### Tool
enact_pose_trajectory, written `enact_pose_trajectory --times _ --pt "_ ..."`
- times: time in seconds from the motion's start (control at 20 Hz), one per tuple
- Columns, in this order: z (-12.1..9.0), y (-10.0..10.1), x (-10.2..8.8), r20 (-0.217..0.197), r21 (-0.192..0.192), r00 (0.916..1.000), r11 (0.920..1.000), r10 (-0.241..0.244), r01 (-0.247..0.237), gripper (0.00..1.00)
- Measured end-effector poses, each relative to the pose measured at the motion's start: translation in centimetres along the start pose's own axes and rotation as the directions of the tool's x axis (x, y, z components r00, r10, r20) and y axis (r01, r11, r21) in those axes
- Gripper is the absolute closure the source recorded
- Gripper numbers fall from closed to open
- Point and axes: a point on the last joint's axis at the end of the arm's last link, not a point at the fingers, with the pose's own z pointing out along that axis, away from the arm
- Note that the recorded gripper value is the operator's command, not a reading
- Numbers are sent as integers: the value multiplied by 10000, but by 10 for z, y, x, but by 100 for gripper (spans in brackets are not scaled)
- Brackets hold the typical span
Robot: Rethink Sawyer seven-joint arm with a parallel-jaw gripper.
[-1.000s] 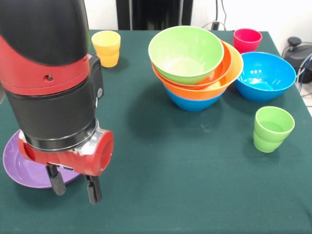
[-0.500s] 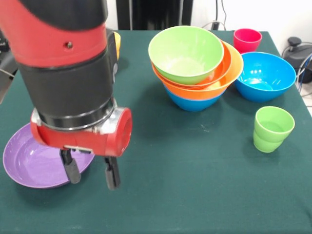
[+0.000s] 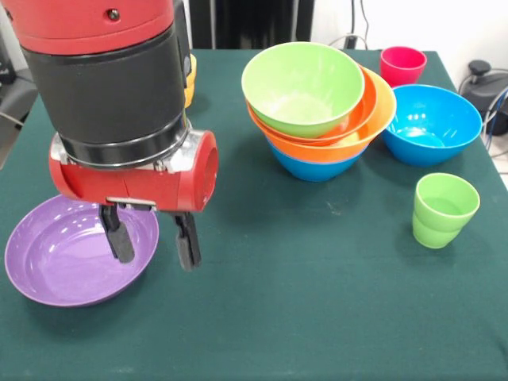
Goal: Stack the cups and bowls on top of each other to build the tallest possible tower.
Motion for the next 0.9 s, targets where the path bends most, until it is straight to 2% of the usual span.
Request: enact_pose_trajectory --times 0.2,0.4,0.9 --pt "5 -5 10 -182 136 9997 9997 -182 184 0" --pt "20 -16 22 -200 345 9991 9987 -377 384 0" --pt "44 -36 40 -315 684 9982 9962 -515 536 0"
